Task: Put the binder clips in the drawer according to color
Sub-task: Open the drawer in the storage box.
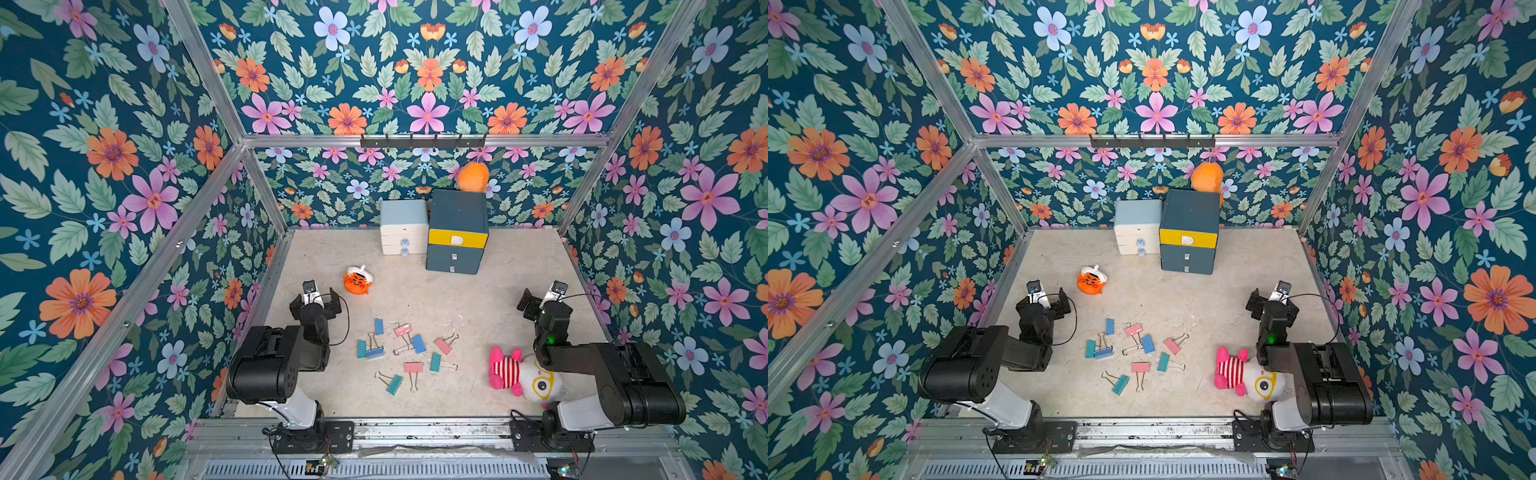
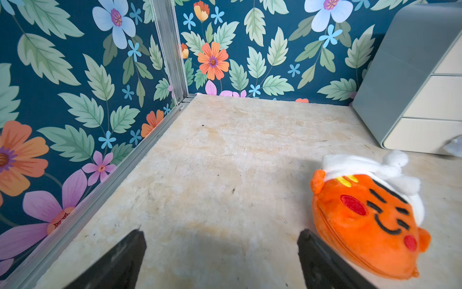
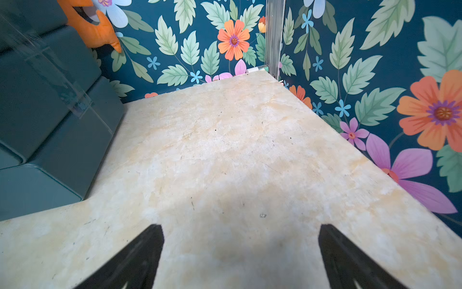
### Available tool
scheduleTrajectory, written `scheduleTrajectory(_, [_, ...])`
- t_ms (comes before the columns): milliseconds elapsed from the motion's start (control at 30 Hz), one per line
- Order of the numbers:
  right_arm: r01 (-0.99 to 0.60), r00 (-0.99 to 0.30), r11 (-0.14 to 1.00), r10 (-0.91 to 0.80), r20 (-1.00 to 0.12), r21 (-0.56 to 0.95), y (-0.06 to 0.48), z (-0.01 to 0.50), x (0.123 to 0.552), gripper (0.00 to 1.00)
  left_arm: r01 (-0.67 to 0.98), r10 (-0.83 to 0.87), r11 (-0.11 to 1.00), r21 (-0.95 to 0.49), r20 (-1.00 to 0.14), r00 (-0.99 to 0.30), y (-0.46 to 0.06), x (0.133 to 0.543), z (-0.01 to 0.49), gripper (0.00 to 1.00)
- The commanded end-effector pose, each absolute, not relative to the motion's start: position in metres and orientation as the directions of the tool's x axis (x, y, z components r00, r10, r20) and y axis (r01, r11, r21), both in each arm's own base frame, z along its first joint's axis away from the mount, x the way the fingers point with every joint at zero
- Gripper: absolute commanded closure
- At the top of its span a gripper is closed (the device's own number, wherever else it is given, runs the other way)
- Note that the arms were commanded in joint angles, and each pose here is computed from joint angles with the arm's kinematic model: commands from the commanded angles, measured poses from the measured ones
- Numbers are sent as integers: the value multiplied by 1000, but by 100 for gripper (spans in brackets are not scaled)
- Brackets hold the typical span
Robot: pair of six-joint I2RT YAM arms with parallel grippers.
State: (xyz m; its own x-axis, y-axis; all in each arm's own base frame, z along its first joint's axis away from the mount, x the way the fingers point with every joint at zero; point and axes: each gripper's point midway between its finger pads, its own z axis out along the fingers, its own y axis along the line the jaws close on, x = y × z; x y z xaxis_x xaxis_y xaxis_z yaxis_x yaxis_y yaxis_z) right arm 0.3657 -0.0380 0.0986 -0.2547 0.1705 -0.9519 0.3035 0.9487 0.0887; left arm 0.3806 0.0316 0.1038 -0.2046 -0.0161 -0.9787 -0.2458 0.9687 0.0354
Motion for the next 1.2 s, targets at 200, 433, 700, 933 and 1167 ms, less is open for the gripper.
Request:
scheduleTrajectory(200, [296,-230,950,169,-958,96,-37,105,369,1,-245,-16,969,26,-985,-172,31,383,112,1])
scheduleTrajectory(433, [297,-231,950,169,-958,96,-37,105,368,1,-244,-16,969,26,-985,-172,31,383,112,1])
scheduleTrajectory(700, [297,-231,950,170,-958,97,-37,105,368,1,-244,-15,969,27,-985,-171,31,383,112,1])
scheduleTrajectory(933, [341,-148,933,176,-973,116,-45,157,349,1,-215,36,975,58,-994,-105,18,365,140,1])
scheduleTrajectory(1167, [177,-16,918,362,-932,354,-19,284,332,1,-182,-11,983,-5,-999,-34,-34,355,221,1])
